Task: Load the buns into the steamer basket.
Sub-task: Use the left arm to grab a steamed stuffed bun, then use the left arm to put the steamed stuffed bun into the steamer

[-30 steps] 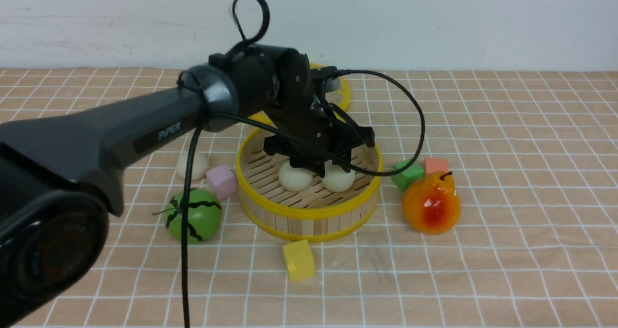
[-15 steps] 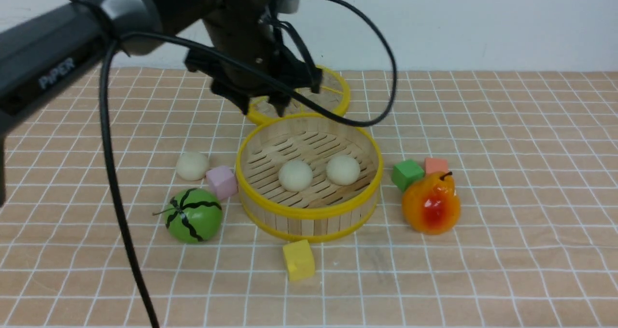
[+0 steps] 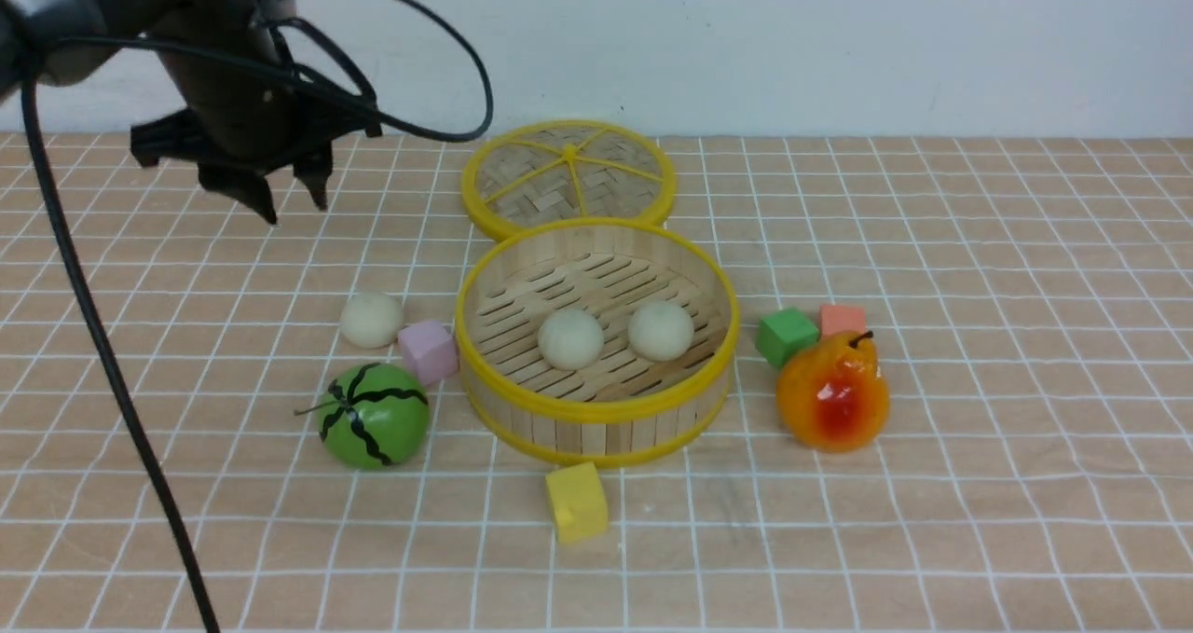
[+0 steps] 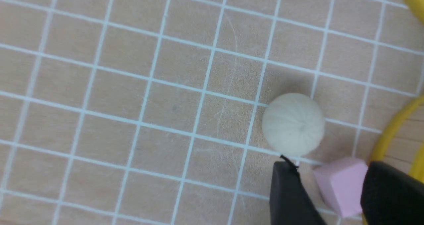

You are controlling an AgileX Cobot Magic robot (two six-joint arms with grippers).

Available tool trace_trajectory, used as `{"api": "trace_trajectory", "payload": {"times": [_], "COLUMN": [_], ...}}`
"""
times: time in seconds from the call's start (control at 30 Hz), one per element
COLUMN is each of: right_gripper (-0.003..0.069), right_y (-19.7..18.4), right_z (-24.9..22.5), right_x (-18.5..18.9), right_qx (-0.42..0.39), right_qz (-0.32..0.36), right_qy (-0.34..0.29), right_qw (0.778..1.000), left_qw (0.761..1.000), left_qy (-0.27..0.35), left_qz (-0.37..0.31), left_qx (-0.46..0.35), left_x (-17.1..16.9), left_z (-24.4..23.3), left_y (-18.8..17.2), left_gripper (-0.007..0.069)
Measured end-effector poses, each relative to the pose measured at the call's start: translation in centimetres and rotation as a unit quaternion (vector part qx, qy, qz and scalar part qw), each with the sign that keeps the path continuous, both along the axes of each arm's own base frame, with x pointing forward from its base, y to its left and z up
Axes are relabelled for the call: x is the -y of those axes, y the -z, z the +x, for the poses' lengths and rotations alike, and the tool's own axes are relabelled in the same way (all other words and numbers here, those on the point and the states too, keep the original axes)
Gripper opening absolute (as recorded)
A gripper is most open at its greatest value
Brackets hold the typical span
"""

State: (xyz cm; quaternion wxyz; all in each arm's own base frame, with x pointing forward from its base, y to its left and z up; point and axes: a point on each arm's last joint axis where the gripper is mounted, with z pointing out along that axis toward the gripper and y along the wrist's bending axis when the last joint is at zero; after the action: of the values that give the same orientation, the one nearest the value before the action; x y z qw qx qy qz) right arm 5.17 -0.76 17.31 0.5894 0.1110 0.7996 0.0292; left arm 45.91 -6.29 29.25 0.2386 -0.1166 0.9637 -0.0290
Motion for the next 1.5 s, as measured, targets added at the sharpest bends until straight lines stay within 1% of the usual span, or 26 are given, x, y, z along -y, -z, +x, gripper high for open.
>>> {"api": "trace_trajectory", "payload": {"times": [0.1,0.13,0.2,0.23,0.27,0.37,0.53,0.83,1.0,1.03,1.07,1.1,1.17,1.27,1.3,1.33,1.43,1.47,1.5], "right_gripper": [0.0241,0.0241,0.0241,0.0241,0.0241,0.0241,0.0241,0.0241,0.0241,0.0241,0.0241,0.0241,0.0241,0.0241,0.0241,0.0241,0.0241,0.0241,0.0241], "right_y": [0.0,0.0,0.0,0.0,0.0,0.0,0.0,0.0,0.0,0.0,0.0,0.0,0.0,0.0,0.0,0.0,0.0,0.0,0.0], "right_z": [0.0,0.0,0.0,0.0,0.0,0.0,0.0,0.0,0.0,0.0,0.0,0.0,0.0,0.0,0.0,0.0,0.0,0.0,0.0], "right_x": [0.0,0.0,0.0,0.0,0.0,0.0,0.0,0.0,0.0,0.0,0.0,0.0,0.0,0.0,0.0,0.0,0.0,0.0,0.0], "right_qx": [0.000,0.000,0.000,0.000,0.000,0.000,0.000,0.000,0.000,0.000,0.000,0.000,0.000,0.000,0.000,0.000,0.000,0.000,0.000], "right_qz": [0.000,0.000,0.000,0.000,0.000,0.000,0.000,0.000,0.000,0.000,0.000,0.000,0.000,0.000,0.000,0.000,0.000,0.000,0.000], "right_qy": [0.000,0.000,0.000,0.000,0.000,0.000,0.000,0.000,0.000,0.000,0.000,0.000,0.000,0.000,0.000,0.000,0.000,0.000,0.000], "right_qw": [1.000,1.000,1.000,1.000,1.000,1.000,1.000,1.000,1.000,1.000,1.000,1.000,1.000,1.000,1.000,1.000,1.000,1.000,1.000], "left_qw": [1.000,1.000,0.999,0.999,0.999,0.999,1.000,0.999,0.999,0.998,0.998,0.998,0.998,0.998,0.998,0.998,0.998,0.998,0.998], "left_qy": [-0.001,-0.001,0.000,0.000,0.001,0.002,0.002,0.000,0.007,0.012,0.012,0.014,0.016,0.024,0.030,0.031,0.039,0.040,0.047], "left_qz": [-0.006,-0.007,-0.011,-0.012,-0.014,-0.015,-0.021,-0.025,-0.029,-0.031,-0.031,-0.033,-0.040,-0.038,-0.037,-0.037,-0.042,-0.043,-0.050], "left_qx": [-0.018,-0.020,-0.033,-0.034,-0.036,-0.028,-0.012,-0.042,-0.044,-0.046,-0.046,-0.049,-0.054,-0.054,-0.049,-0.049,-0.028,-0.022,-0.010], "left_x": [0.2,0.2,0.5,0.5,0.7,0.8,0.9,1.1,1.2,1.3,1.3,1.3,1.4,1.4,1.5,1.5,1.6,1.6,1.9], "left_z": [1.1,1.1,1.8,1.9,2.3,3.0,3.7,3.8,3.7,3.7,3.7,3.6,3.6,3.4,3.4,3.3,3.1,3.0,2.7], "left_y": [2.6,2.8,4.8,5.0,6.1,7.5,8.4,10.3,10.4,10.3,10.3,10.3,10.0,9.4,8.4,8.2,5.0,4.5,2.7], "left_gripper": [0.0279,0.0279,0.0262,0.0261,0.0254,0.0249,0.0247,0.0240,0.0186,0.0134,0.0127,0.0090,0.0000,-0.0013,-0.0013,-0.0013,-0.0013,-0.0013,-0.0013]}}
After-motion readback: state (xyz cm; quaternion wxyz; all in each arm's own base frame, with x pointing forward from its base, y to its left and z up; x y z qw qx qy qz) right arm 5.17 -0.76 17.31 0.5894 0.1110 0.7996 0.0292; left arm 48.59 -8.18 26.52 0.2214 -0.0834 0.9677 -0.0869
